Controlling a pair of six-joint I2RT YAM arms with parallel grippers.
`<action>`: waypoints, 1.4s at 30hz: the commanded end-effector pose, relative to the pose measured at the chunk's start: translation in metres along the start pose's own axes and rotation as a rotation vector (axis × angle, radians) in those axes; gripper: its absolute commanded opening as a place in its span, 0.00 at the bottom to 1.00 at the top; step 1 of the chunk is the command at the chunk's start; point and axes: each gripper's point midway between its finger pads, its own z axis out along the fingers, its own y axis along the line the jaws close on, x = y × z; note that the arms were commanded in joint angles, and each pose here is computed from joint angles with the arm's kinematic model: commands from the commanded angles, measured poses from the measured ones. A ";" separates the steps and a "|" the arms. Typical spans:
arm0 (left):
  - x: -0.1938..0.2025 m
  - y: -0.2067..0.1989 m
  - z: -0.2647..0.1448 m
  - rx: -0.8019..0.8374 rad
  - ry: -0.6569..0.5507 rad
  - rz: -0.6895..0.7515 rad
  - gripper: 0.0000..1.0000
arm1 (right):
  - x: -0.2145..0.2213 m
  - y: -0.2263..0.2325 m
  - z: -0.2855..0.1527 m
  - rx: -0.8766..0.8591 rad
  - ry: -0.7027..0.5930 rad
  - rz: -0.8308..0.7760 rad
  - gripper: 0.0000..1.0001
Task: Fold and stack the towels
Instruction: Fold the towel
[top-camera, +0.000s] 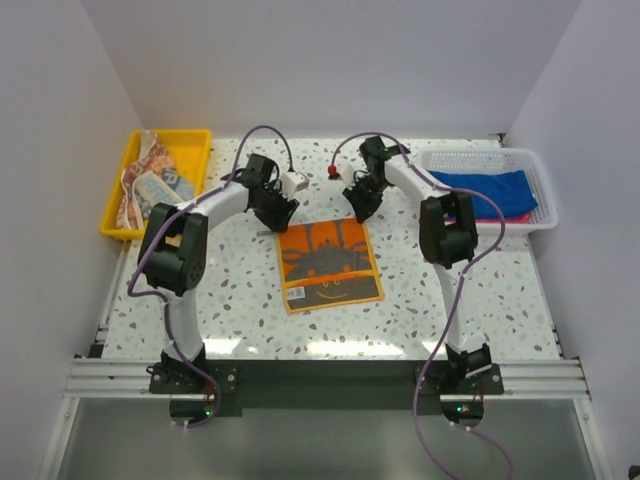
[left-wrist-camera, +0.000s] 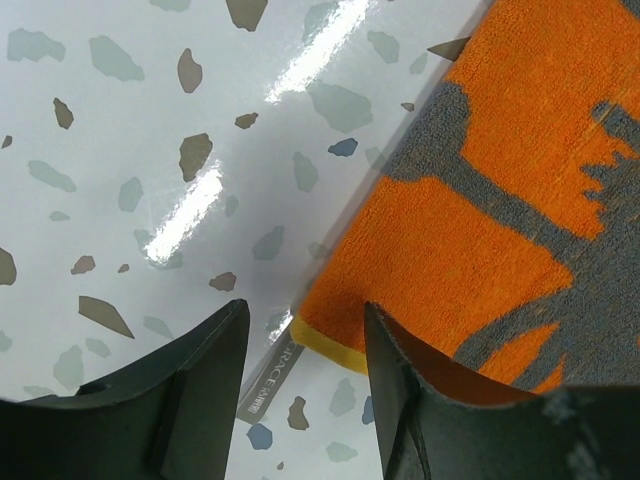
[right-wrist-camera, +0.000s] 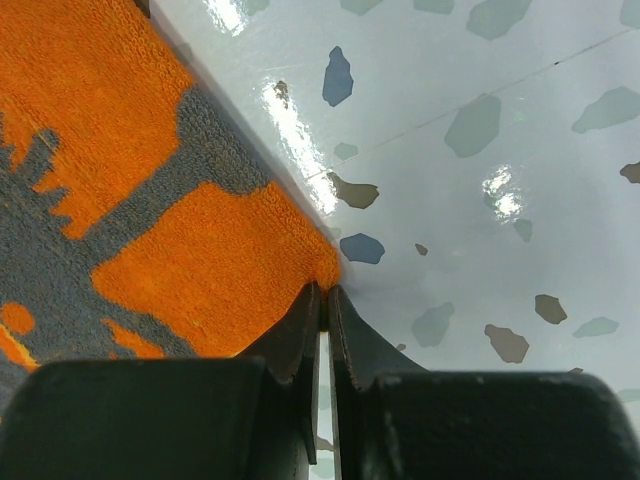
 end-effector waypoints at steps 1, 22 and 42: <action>-0.007 0.001 0.001 0.037 -0.014 0.020 0.54 | 0.014 0.006 0.007 -0.027 0.044 0.009 0.03; 0.066 -0.010 0.025 0.028 0.218 -0.092 0.36 | 0.017 0.003 -0.002 0.041 0.043 0.035 0.00; 0.046 -0.006 0.012 -0.049 0.205 -0.037 0.00 | -0.022 -0.004 -0.039 0.163 -0.072 0.085 0.00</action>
